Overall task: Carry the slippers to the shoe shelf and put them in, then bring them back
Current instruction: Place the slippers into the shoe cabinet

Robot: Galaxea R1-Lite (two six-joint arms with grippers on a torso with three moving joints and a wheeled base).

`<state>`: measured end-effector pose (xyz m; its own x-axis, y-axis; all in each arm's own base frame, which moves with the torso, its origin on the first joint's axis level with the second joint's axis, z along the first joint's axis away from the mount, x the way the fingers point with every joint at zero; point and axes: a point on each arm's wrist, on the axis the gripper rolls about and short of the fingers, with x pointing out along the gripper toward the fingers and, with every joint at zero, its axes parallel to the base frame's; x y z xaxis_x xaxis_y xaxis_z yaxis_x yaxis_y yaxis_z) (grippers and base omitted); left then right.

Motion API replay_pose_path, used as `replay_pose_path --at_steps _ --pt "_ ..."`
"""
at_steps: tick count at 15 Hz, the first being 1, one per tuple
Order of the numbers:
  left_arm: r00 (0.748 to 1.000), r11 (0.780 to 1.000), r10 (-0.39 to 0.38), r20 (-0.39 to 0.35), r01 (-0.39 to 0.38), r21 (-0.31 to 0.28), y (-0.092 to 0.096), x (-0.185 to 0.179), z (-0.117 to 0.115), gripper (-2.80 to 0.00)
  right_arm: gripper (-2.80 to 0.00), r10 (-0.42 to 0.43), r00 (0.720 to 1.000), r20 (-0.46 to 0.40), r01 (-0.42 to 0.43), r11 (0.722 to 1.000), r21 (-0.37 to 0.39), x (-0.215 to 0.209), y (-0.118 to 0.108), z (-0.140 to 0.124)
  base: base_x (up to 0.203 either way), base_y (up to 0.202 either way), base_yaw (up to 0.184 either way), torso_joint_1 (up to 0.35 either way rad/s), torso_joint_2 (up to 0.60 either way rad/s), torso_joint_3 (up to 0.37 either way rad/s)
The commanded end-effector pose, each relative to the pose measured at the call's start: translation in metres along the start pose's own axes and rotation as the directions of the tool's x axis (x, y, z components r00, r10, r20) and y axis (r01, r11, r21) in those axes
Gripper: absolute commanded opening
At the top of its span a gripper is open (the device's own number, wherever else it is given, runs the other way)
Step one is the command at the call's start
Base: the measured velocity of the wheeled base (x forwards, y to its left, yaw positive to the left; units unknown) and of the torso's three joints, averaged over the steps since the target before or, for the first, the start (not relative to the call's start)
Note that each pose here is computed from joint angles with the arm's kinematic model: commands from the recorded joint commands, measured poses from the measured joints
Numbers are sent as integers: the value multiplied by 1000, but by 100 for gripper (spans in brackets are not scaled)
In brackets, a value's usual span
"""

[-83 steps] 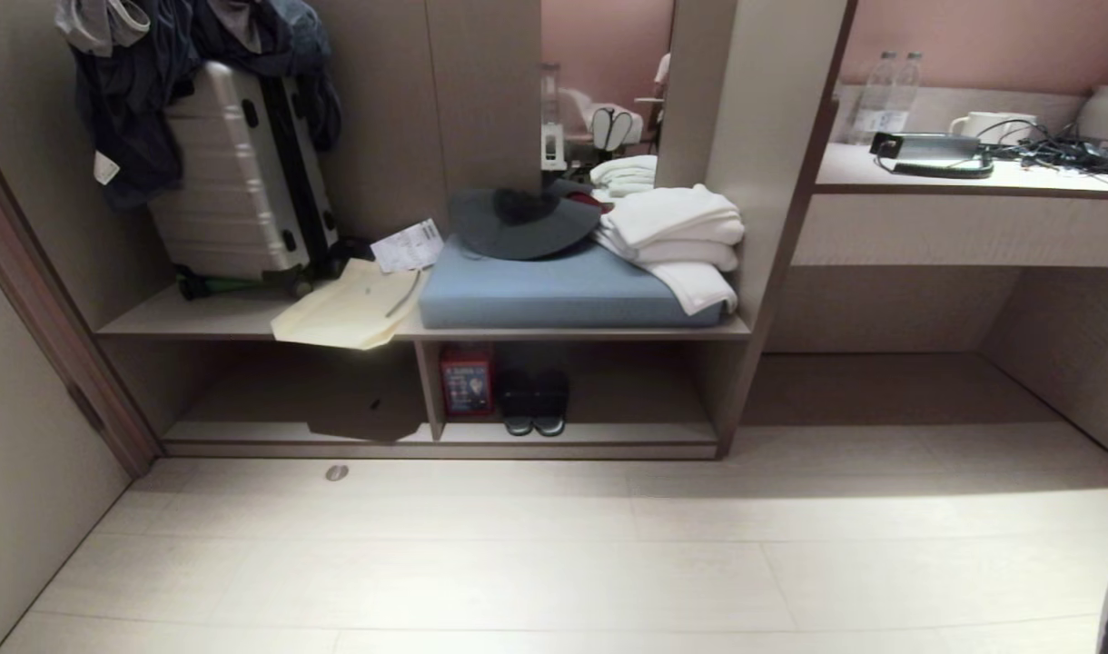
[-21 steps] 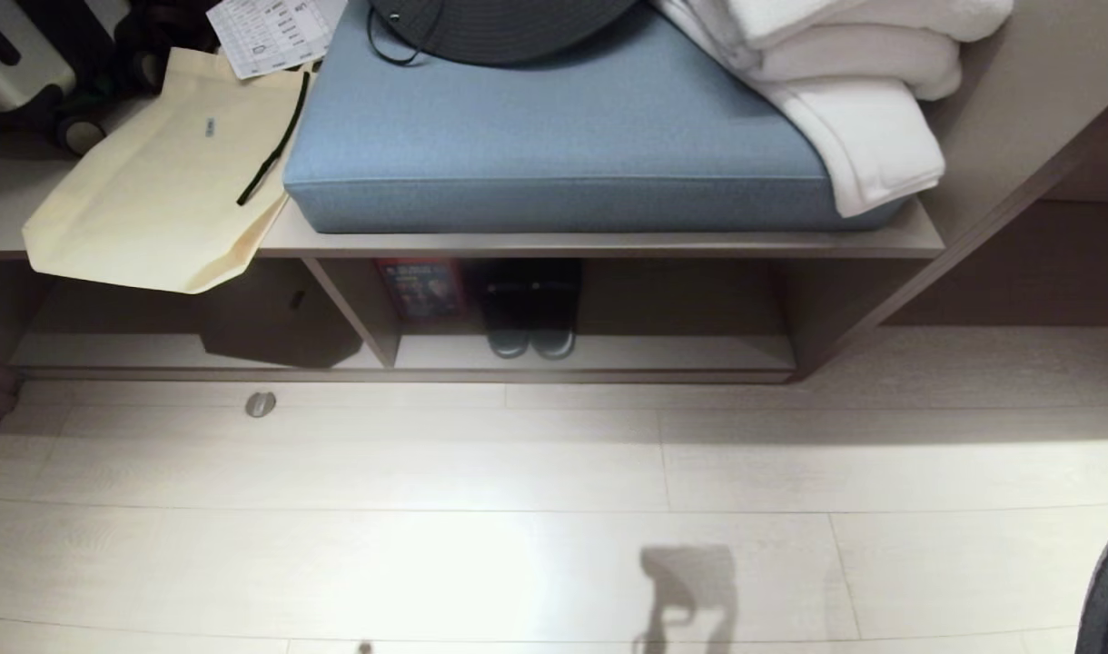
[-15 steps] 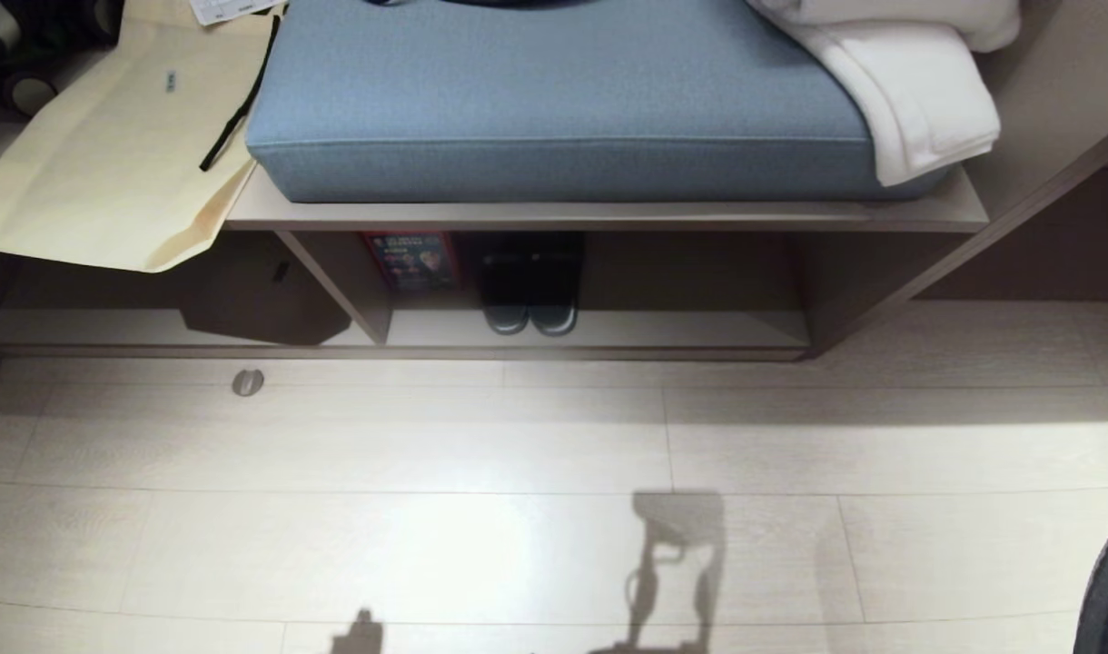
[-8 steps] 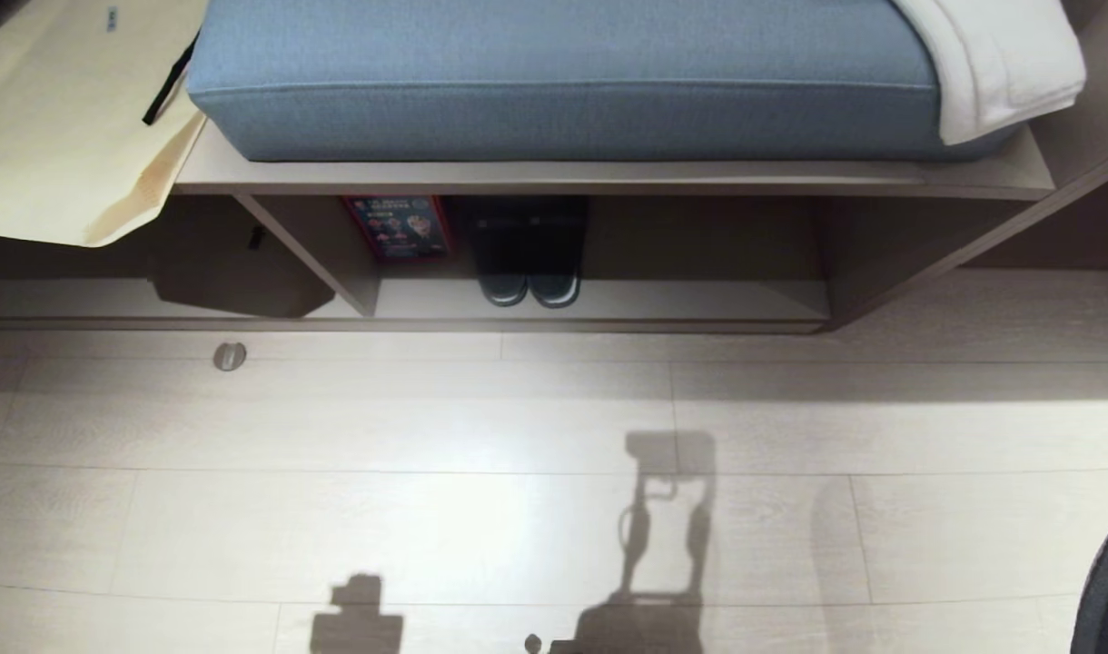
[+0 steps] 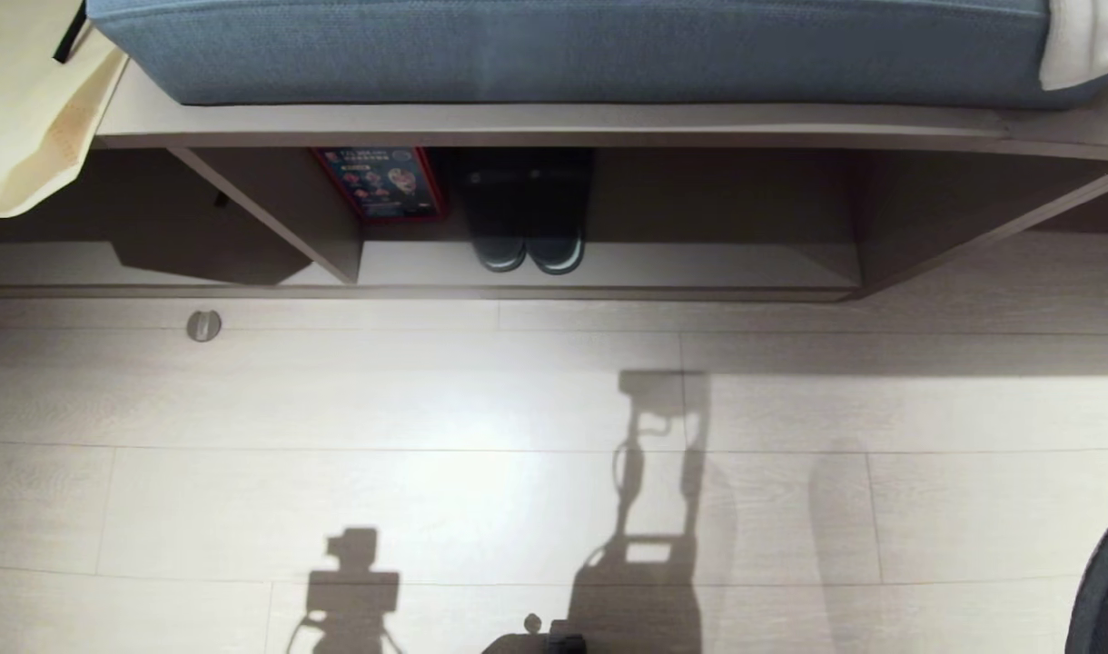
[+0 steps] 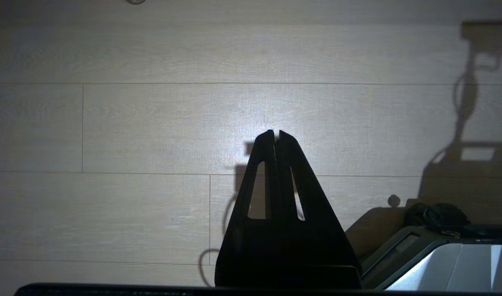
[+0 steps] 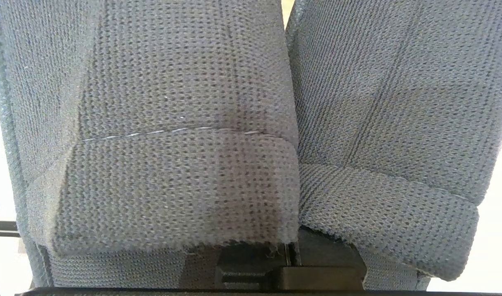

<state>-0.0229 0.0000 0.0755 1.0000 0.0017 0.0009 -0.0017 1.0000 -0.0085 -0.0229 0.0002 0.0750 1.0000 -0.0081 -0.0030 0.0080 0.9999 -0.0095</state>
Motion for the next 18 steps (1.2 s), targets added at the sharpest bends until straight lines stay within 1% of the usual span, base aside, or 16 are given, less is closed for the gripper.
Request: replay_pose_path --at_steps 1,18 --pt "1000 1000 0 -2 0 -1 0 0 0 -280 -280 -1 1000 0 1 1000 -1 0 0 0 0 0 0 0 2 -198" --pt "1000 1000 0 -1 0 -1 0 0 0 -280 -280 0 1000 1 0 1000 -1 0 0 0 0 0 0 1 2 -197"
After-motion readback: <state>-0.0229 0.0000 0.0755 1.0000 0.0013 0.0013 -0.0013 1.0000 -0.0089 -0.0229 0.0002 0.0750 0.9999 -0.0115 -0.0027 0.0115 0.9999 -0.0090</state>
